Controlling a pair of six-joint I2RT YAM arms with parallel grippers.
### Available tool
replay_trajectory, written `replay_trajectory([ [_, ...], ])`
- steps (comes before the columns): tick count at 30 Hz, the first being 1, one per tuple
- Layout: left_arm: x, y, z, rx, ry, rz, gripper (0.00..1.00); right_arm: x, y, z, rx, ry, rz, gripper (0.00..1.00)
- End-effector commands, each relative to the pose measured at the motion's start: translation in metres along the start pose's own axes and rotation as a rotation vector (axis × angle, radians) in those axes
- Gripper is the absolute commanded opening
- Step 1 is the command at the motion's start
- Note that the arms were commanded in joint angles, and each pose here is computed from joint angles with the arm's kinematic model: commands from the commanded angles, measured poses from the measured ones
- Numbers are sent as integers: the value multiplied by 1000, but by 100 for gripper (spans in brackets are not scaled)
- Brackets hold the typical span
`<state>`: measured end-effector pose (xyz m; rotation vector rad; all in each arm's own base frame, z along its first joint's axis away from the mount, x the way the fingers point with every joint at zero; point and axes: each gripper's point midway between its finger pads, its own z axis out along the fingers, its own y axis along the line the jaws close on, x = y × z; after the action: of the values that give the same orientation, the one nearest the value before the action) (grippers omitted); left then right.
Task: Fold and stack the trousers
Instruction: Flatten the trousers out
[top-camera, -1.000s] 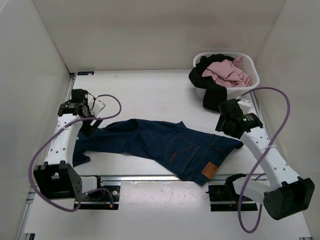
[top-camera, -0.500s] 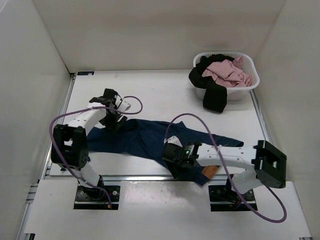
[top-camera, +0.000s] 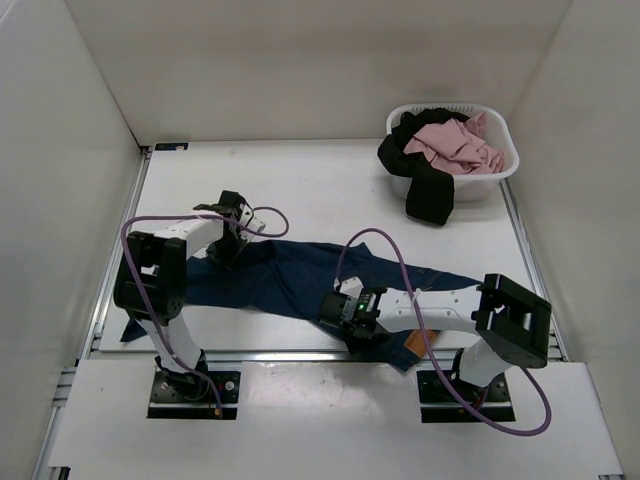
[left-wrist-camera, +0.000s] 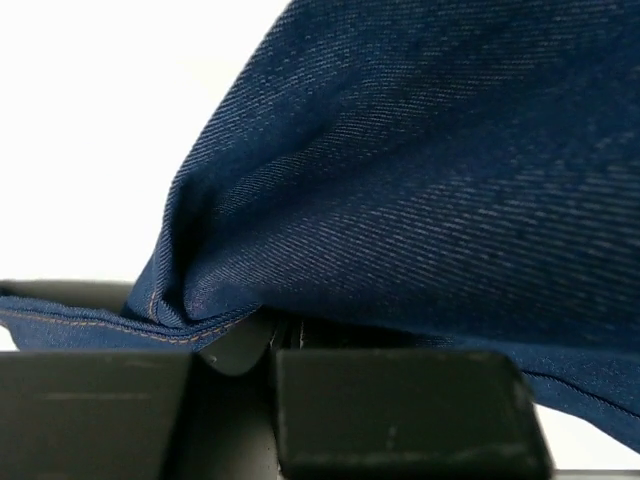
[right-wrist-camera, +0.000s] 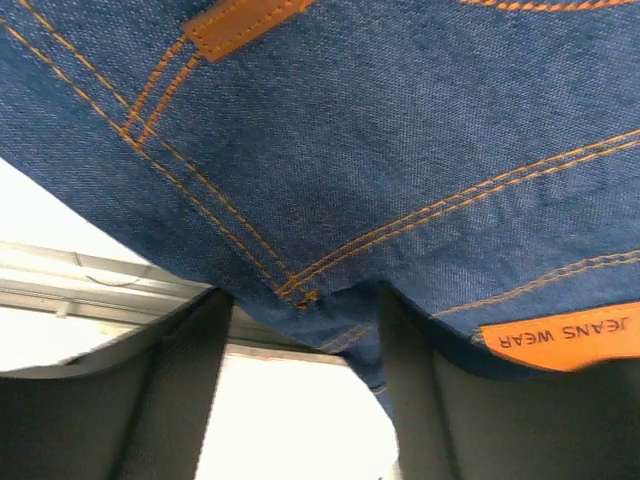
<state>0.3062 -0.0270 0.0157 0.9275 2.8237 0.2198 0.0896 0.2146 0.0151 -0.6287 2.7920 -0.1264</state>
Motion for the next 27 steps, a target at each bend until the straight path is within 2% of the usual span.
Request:
replay_trajectory([
  [1, -3, 24, -20, -110, -60, -37, 14, 3, -36, 28, 164, -6, 67, 52],
  [3, 2, 38, -29, -141, -75, -80, 14, 0, -36, 29, 161, -10, 83, 37],
  [4, 6, 45, -31, -159, -80, -90, 14, -5, -43, 27, 177, -26, 97, 27],
  [5, 8, 51, -36, -171, -94, -111, 14, -9, -45, 23, 189, -44, 97, 6],
  [6, 13, 66, -49, -210, -138, -138, 14, -14, -48, 18, 204, -65, 105, 0],
  [9, 26, 83, -64, -265, -185, -166, 14, -39, -57, -13, 223, -157, 123, 0],
  [13, 58, 102, -88, -347, -203, -163, 14, -73, -56, -74, 112, -300, 152, 0],
  [15, 63, 95, -100, -351, -234, -143, 14, -82, -47, -97, 27, -324, 137, 0],
  [17, 52, 70, -101, -256, -276, -72, 14, -91, -44, -123, -28, -346, 111, 0],
  [18, 46, 63, -103, -239, -288, -55, 29, -92, -43, -129, -39, -343, 98, 0],
  [22, 12, 41, -95, -194, -280, 6, 75, -97, -46, -154, -57, -349, 42, 0],
  [25, -20, 26, -80, -144, -268, 60, 88, -113, -67, -185, -16, -411, 79, 0],
  [27, -43, 21, -67, -130, -270, 79, 91, -122, -83, -200, -12, -451, 115, 0],
])
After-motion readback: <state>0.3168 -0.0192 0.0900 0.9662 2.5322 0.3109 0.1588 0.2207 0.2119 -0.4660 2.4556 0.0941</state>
